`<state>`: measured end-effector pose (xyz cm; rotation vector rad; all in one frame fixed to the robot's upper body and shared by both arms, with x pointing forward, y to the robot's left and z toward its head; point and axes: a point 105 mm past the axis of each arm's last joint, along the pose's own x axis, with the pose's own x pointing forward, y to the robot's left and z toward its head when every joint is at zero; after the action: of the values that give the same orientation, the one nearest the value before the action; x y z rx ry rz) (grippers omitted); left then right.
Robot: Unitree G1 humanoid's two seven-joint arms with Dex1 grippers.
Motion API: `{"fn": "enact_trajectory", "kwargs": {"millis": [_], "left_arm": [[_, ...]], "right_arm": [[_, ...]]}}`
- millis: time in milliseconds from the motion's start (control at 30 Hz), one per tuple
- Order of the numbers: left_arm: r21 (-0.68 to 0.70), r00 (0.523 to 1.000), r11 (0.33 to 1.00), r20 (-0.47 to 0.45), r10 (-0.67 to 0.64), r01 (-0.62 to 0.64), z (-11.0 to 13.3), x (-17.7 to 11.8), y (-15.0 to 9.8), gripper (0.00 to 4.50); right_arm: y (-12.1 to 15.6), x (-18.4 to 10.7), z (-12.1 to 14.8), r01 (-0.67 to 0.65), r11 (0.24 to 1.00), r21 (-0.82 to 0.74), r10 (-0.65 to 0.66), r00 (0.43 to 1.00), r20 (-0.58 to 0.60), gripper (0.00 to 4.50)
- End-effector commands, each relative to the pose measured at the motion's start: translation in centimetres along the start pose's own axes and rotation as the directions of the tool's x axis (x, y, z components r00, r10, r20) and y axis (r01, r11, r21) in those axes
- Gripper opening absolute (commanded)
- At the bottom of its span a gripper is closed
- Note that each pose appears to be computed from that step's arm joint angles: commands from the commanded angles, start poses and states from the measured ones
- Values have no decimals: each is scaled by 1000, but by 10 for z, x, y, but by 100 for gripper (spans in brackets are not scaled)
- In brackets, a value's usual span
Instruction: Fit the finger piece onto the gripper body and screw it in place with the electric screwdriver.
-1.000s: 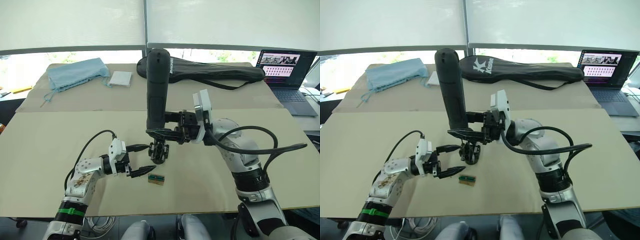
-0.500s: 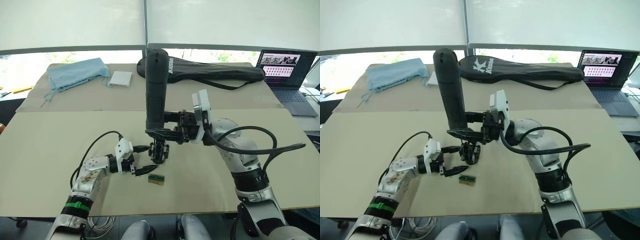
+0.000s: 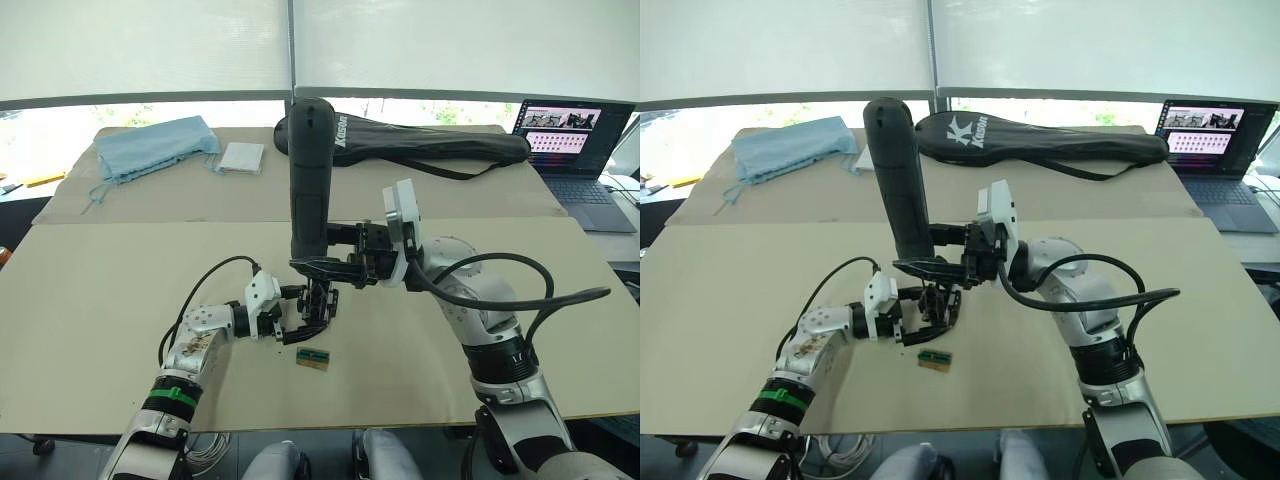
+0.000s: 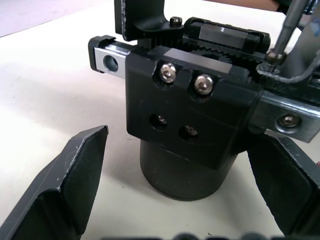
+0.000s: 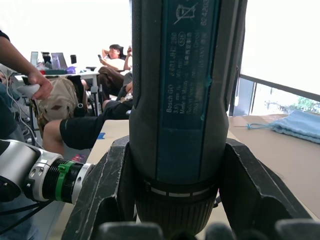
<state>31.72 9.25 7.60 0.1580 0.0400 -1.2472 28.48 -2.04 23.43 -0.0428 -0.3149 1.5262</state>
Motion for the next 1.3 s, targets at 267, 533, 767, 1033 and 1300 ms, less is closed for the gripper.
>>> {"fn": "enact_trajectory", "kwargs": {"millis": [267, 533, 767, 1033, 1300], "left_arm": [[31, 999, 999, 4, -45, 45, 1, 12, -5, 450], [36, 999, 998, -22, -49, 49, -5, 13, -6, 450], [24, 997, 998, -49, -51, 52, -11, 13, -5, 397], [40, 996, 997, -57, -69, 72, -13, 14, -8, 242], [55, 995, 995, -61, -76, 79, -12, 15, -9, 242]], "right_arm": [[4, 1, 10, -9, 999, -47, 9, 1000, 14, 192], [5, 1, 10, -5, 999, -44, 6, 1000, 11, 192], [3, 1, 8, 1, 999, -44, -1, 1000, 4, 192], [2, 1, 3, 12, 999, -35, -12, 1000, -15, 192], [-1, -3, -9, 39, 999, -9, -39, 997, -62, 192]]}}
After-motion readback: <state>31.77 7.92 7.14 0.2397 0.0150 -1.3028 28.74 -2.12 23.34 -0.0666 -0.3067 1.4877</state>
